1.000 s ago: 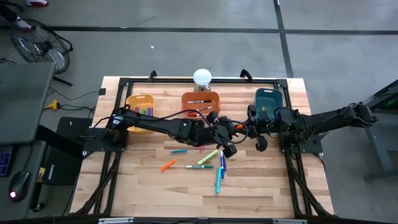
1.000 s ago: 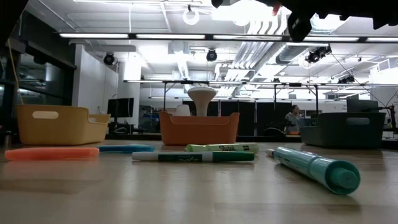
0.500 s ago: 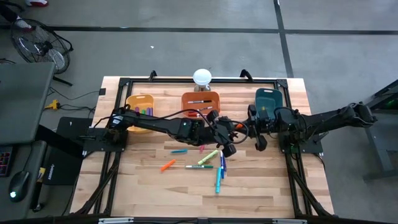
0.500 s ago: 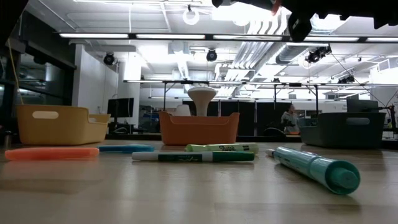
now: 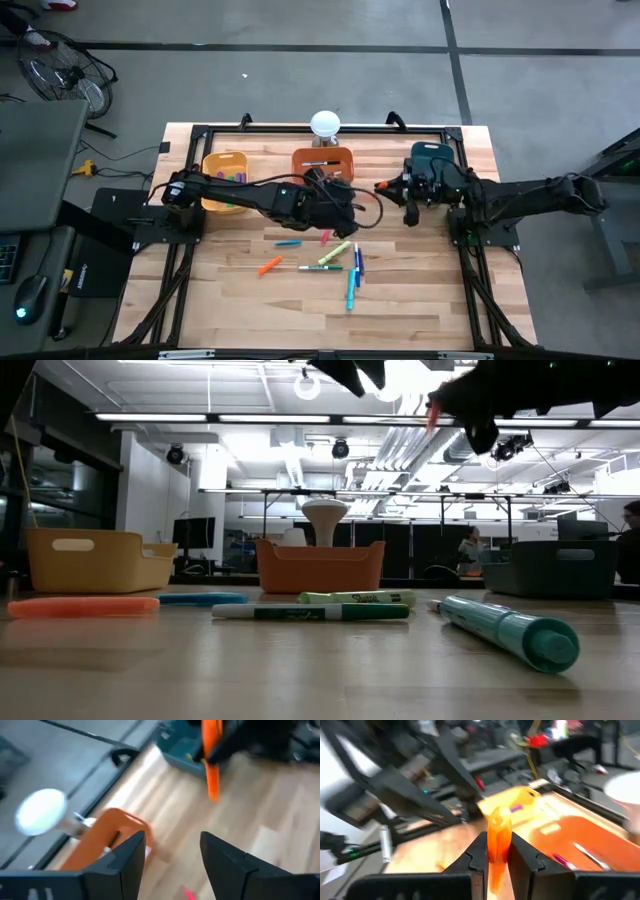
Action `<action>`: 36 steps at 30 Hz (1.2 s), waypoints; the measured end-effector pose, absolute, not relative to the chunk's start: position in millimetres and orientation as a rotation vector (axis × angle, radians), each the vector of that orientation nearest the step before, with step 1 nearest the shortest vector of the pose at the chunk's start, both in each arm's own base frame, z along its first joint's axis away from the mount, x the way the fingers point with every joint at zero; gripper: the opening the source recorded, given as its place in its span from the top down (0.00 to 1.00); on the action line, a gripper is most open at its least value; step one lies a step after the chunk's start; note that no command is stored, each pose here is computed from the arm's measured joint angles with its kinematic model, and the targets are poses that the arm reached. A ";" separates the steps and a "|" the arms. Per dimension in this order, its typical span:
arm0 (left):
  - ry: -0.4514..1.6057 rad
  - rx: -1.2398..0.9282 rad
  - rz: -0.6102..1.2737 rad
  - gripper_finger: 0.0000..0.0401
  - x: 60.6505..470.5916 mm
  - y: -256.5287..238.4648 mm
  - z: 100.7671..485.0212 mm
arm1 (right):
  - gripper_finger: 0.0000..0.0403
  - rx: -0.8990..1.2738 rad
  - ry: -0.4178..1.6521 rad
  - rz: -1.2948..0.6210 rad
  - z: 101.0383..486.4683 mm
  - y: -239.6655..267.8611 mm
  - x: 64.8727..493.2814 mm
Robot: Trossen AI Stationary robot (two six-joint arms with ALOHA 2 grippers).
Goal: Pick & Place Markers
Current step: Put the bottom orange pen into the blue bin
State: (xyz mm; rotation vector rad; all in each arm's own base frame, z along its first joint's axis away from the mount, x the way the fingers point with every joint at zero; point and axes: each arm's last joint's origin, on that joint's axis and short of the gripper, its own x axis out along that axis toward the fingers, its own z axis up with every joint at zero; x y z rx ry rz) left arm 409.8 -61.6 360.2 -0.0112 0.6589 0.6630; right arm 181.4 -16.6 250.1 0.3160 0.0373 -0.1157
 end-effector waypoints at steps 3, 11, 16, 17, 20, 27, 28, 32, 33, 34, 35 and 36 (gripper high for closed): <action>0.697 0.026 0.743 0.54 393.1 -56.9 366.3 | 0.91 0.326 0.104 -0.208 251.2 -25.7 180.0; 0.797 0.125 0.849 0.54 376.4 -38.0 358.1 | 0.91 0.333 0.397 -0.631 285.6 -57.3 174.7; 0.855 0.147 0.910 0.54 369.3 -14.9 337.9 | 0.91 0.445 0.565 -0.873 289.3 -81.8 161.2; 0.850 0.143 0.913 0.54 370.7 -9.8 332.2 | 0.91 0.479 0.583 -0.911 287.2 -86.4 157.6; 0.858 0.117 0.873 0.54 364.4 3.6 317.7 | 0.91 0.587 0.634 -1.014 279.6 -100.0 145.9; 0.773 0.023 0.739 0.54 330.4 21.2 300.3 | 0.91 0.762 0.660 -1.131 270.6 -129.6 124.9; 0.749 0.005 0.733 0.54 325.9 22.6 299.2 | 0.91 0.780 0.669 -1.143 268.6 -133.9 122.9; 0.768 -0.015 0.706 0.54 291.4 22.3 295.7 | 0.91 0.868 0.730 -1.156 254.5 -151.5 122.6; 0.769 -0.020 0.707 0.54 283.9 22.0 294.0 | 0.91 0.887 0.753 -1.153 249.9 -155.1 124.3; 0.787 -0.022 0.707 0.54 274.3 21.6 290.8 | 0.91 0.902 0.781 -1.152 244.9 -158.1 126.4; 0.796 -0.034 0.696 0.54 265.5 21.1 288.4 | 0.91 0.921 0.813 -1.154 239.5 -161.4 127.6; 0.789 -0.055 0.684 0.54 258.0 20.6 286.6 | 0.91 0.937 0.845 -1.158 234.2 -164.1 128.7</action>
